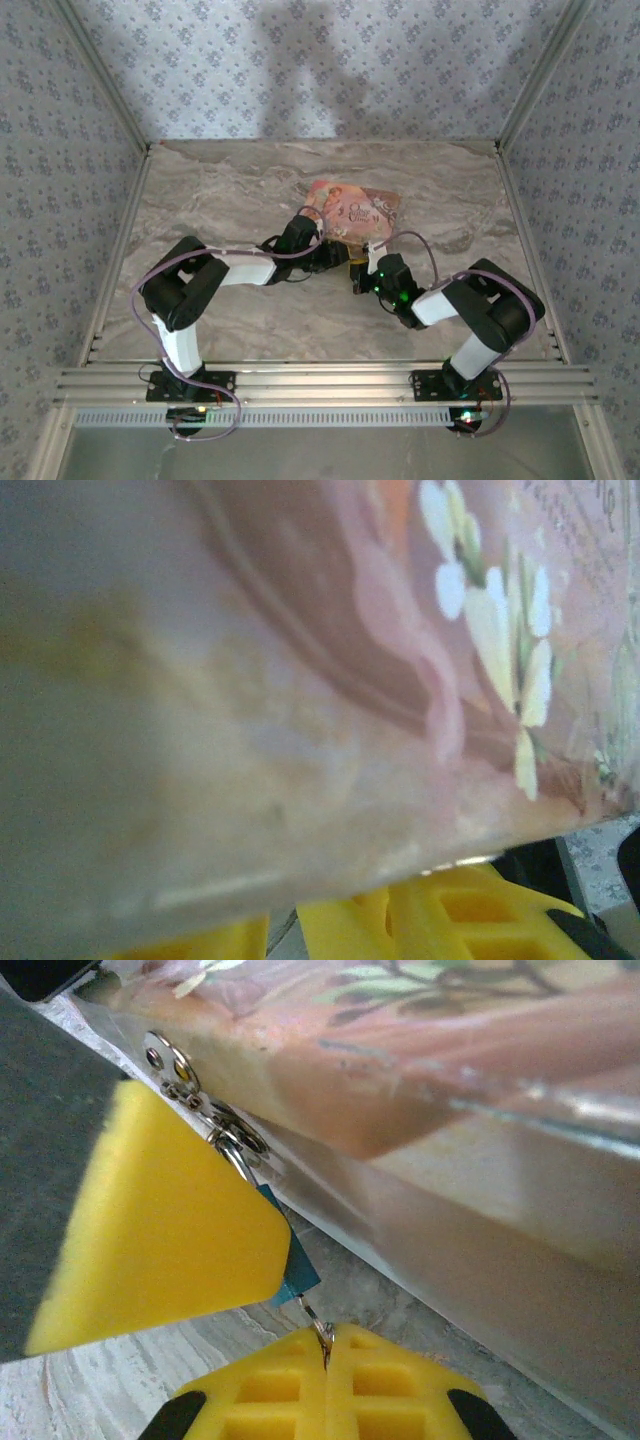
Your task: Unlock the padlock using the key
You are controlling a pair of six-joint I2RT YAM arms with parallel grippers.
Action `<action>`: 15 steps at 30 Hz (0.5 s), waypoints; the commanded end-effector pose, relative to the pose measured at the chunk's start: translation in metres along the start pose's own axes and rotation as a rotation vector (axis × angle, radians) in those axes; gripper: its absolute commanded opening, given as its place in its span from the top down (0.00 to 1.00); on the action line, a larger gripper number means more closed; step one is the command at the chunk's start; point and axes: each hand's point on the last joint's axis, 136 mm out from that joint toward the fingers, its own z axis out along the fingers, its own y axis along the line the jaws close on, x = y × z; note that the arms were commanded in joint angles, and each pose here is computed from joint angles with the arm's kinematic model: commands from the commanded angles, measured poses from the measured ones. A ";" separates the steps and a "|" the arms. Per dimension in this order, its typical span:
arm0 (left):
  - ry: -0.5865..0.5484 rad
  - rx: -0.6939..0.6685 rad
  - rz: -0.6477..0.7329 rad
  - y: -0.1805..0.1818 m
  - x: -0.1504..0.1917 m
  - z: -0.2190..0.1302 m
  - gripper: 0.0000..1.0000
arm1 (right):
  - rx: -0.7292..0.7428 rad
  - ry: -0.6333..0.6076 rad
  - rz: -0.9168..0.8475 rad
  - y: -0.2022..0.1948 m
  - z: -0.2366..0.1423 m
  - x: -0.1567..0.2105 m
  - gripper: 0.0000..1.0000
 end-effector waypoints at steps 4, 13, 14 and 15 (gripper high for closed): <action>0.089 0.074 0.014 -0.018 0.025 -0.005 0.56 | 0.000 -0.072 0.039 0.002 0.003 -0.010 1.00; 0.037 0.059 0.010 -0.011 0.014 -0.030 0.39 | -0.013 -0.053 0.064 0.007 0.009 -0.004 1.00; 0.031 0.059 0.007 -0.009 0.013 -0.034 0.37 | -0.017 -0.052 0.066 0.009 0.009 -0.005 1.00; 0.022 0.060 0.004 -0.008 0.011 -0.038 0.36 | -0.022 -0.051 0.070 0.011 0.009 -0.005 1.00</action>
